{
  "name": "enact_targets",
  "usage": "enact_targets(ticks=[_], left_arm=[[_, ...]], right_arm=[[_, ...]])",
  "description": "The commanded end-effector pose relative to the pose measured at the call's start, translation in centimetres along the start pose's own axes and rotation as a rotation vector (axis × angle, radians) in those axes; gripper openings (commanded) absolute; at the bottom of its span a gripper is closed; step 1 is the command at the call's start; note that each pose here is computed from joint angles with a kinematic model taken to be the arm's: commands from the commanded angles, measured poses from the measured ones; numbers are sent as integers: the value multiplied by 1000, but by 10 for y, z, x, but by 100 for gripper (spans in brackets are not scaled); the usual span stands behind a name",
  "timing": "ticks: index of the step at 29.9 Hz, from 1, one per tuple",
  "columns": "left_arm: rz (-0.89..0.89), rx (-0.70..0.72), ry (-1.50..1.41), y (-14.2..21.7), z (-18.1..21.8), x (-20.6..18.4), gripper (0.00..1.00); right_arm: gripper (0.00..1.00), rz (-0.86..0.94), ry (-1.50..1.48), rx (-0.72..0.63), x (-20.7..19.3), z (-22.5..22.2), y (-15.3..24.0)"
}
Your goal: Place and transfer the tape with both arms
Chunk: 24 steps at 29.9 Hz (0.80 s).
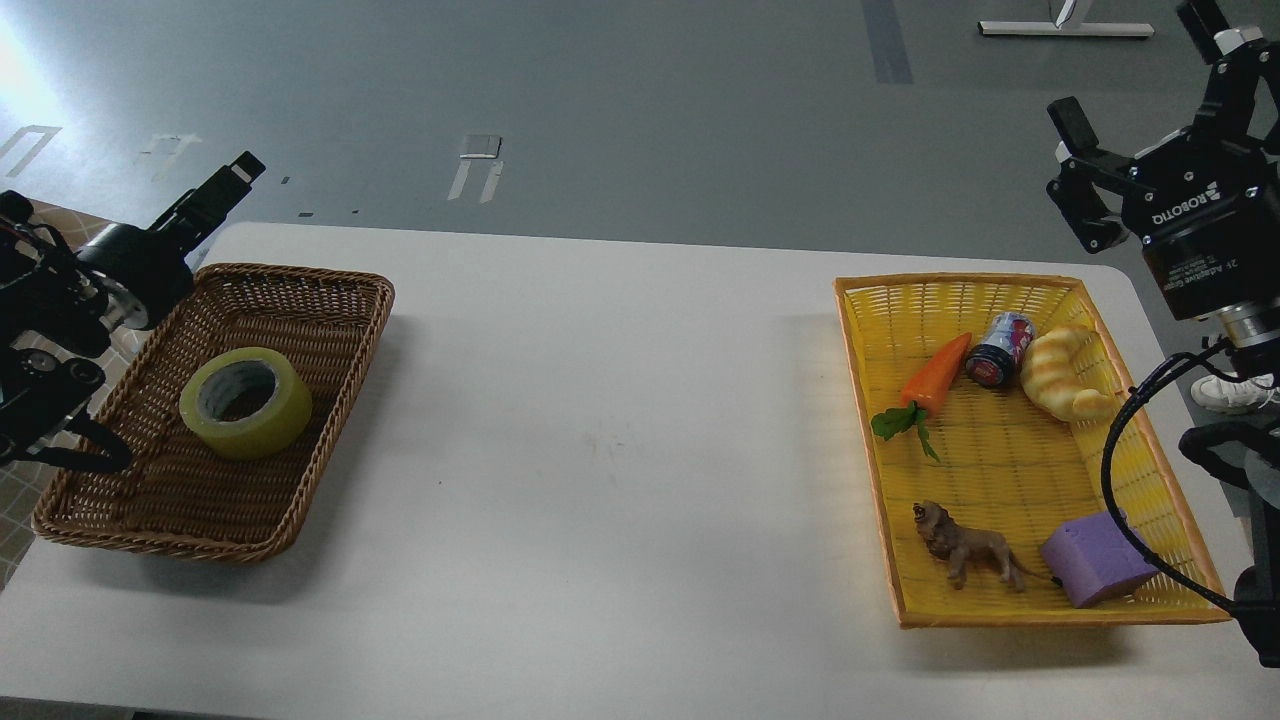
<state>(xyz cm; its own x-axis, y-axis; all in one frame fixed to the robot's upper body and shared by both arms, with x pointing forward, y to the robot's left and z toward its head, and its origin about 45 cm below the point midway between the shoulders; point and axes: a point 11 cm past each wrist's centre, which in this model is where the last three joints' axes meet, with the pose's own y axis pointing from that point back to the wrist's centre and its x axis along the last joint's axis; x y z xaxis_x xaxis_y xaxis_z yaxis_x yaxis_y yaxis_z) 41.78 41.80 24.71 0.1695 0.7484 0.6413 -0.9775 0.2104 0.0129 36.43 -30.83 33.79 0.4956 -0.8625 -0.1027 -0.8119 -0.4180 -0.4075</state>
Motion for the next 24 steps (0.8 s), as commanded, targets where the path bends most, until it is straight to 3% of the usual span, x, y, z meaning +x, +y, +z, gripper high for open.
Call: enact_targets(ticks=[1,6,11,17,24], left_arm=[[-2,-74,147,-18,32,-21,98],[-113,-288,302,-33,113,-75,98],[-87,-374,440,-50,159,-85,98],[-45,-360,751,-68,198,-94,98],[-123,-397,901,-61,237,-123,98]], right_arm=[[100,-1,8,-4,0,0,0],[100,-1,36,-24,-1,4,0],[100,-2,39,-24,-1,4,0],[100,-4,43,-22,0,3,-1],[100,-34,66,6,-3,-13,-21]])
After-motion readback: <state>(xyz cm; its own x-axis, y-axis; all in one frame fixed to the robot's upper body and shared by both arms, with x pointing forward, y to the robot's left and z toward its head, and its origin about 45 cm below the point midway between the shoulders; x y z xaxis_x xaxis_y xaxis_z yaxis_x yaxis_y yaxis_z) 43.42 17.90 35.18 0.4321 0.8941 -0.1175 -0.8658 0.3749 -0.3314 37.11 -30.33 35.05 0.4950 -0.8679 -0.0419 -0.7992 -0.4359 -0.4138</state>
